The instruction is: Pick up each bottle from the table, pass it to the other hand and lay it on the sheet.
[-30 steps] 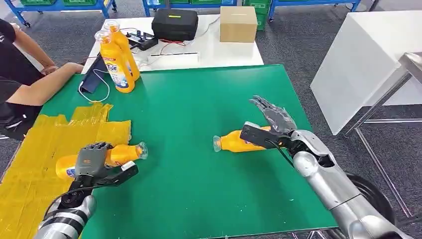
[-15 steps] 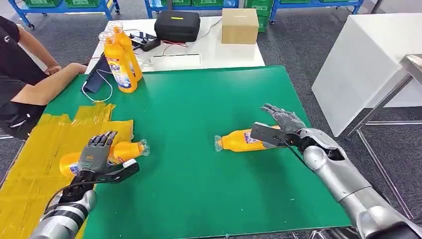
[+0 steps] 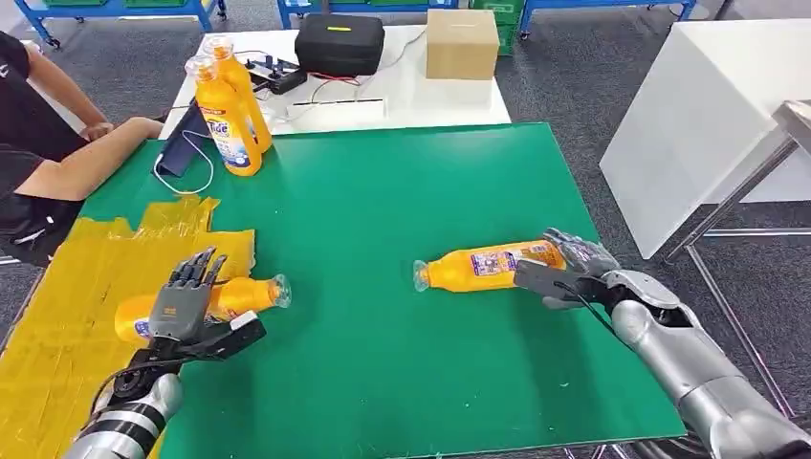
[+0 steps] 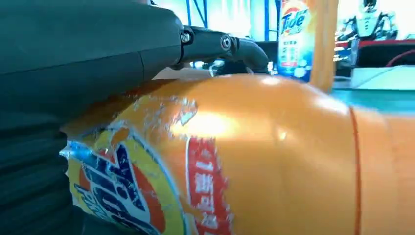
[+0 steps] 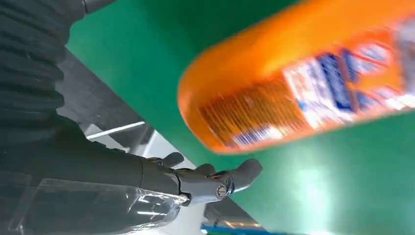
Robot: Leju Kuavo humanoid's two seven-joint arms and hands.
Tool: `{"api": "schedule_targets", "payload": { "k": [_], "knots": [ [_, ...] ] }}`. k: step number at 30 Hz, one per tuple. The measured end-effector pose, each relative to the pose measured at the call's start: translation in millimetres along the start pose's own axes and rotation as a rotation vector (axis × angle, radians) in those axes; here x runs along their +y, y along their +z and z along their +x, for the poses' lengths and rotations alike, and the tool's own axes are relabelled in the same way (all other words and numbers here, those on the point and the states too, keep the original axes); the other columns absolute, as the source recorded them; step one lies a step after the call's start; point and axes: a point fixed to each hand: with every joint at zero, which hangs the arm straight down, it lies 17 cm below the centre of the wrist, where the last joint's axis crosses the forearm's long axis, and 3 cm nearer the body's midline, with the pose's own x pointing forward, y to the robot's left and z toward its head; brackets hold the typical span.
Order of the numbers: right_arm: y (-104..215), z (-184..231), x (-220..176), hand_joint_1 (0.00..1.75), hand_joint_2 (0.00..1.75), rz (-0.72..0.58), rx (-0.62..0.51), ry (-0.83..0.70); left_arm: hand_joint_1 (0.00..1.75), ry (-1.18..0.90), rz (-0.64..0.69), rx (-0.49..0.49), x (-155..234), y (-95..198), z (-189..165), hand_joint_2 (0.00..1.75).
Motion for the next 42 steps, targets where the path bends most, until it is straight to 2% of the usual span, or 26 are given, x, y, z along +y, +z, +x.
{"api": "schedule_targets", "payload": {
  "k": [11,18,23,26,34,42],
  "knots": [
    [2,-12,9,0.0,1.75,0.011,0.026,-0.004,0.0,0.035,0.024,-0.031,7,3,13,1.75],
    [-10,-9,9,0.0,1.75,-0.065,0.034,0.066,0.0,0.228,0.028,-0.099,19,6,48,1.75],
    [-29,29,2,0.0,1.75,-0.196,0.012,0.129,0.0,0.275,0.034,-0.179,30,17,93,1.75],
    [-35,52,2,0.0,1.75,-0.232,-0.003,0.145,0.0,0.287,0.045,-0.2,36,22,106,1.75],
    [-44,96,12,0.0,1.75,-0.238,-0.048,0.17,0.0,0.294,0.05,-0.224,43,26,118,1.75],
    [-52,115,17,0.0,1.75,-0.201,-0.06,0.183,0.0,0.296,0.039,-0.24,43,26,126,1.75]
  ]
}}
